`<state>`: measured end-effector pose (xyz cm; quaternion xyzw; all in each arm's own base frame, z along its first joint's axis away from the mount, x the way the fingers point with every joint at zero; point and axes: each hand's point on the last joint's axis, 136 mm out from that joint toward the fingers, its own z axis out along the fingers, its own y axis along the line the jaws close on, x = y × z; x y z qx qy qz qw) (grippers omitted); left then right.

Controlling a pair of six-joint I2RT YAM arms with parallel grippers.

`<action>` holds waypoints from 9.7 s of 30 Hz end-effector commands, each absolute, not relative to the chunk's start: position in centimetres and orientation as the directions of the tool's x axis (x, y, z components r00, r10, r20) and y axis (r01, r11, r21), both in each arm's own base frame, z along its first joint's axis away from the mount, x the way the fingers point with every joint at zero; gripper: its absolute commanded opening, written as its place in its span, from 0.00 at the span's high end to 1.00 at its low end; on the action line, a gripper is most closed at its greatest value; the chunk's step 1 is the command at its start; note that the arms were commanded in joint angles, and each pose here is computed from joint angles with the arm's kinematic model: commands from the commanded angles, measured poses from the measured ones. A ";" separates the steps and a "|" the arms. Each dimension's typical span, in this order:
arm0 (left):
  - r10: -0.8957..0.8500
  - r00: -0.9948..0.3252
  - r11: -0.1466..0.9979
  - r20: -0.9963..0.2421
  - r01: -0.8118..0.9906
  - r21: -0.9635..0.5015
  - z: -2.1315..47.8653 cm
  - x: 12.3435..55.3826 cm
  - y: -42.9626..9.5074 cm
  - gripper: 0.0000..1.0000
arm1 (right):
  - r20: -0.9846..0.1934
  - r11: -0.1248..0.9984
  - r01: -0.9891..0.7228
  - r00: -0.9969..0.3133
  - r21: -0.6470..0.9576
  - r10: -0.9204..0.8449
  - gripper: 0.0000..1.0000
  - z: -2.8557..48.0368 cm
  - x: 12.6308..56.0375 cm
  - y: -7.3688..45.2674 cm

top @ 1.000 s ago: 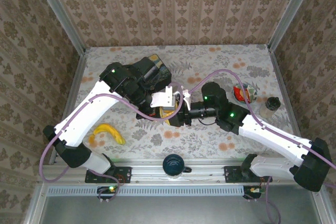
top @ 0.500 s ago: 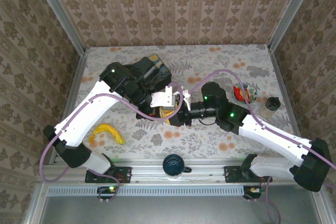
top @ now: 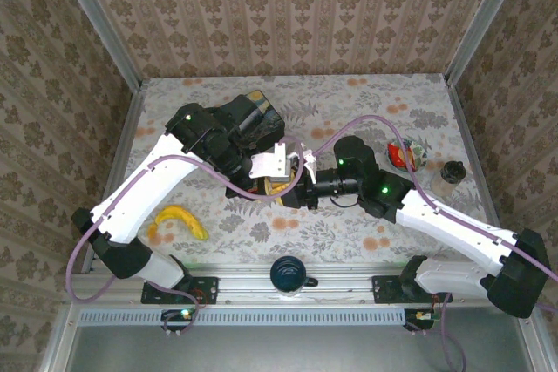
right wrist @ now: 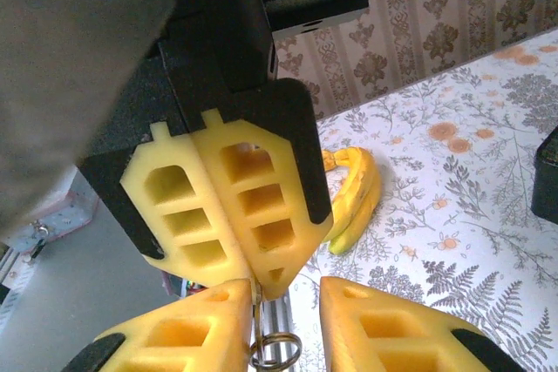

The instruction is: Unlock a padlock with a key

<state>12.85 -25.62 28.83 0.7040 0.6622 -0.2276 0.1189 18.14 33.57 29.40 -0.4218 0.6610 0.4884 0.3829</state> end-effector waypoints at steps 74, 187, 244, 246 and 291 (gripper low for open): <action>0.816 -0.035 -0.017 -0.577 0.996 -0.085 30.9 14.3 -25.8 1.00 | -0.892 0.207 -0.894 -0.429 0.397 -0.143 1.00 28.7 19.6 31.7; -0.168 -0.792 0.980 -0.587 -0.068 -0.189 3.5 33.1 -28.9 1.00 | -0.785 0.653 -0.532 -0.599 0.539 0.160 1.00 18.2 24.5 21.3; -0.424 -0.890 0.724 -0.170 -0.220 -0.653 6.9 29.9 -36.1 1.00 | -0.768 0.692 -0.456 -0.600 0.560 0.226 1.00 6.8 28.3 24.0; -0.436 -0.884 0.717 -0.168 -0.228 -0.659 7.2 30.0 -35.8 1.00 | -0.767 0.678 -0.461 -0.594 0.572 0.243 1.00 6.7 28.5 24.2; -0.468 -0.879 0.663 -0.090 -0.282 -0.693 6.9 30.3 -36.2 1.00 | -0.809 0.683 -0.486 -0.519 0.545 0.276 1.00 8.6 30.3 25.0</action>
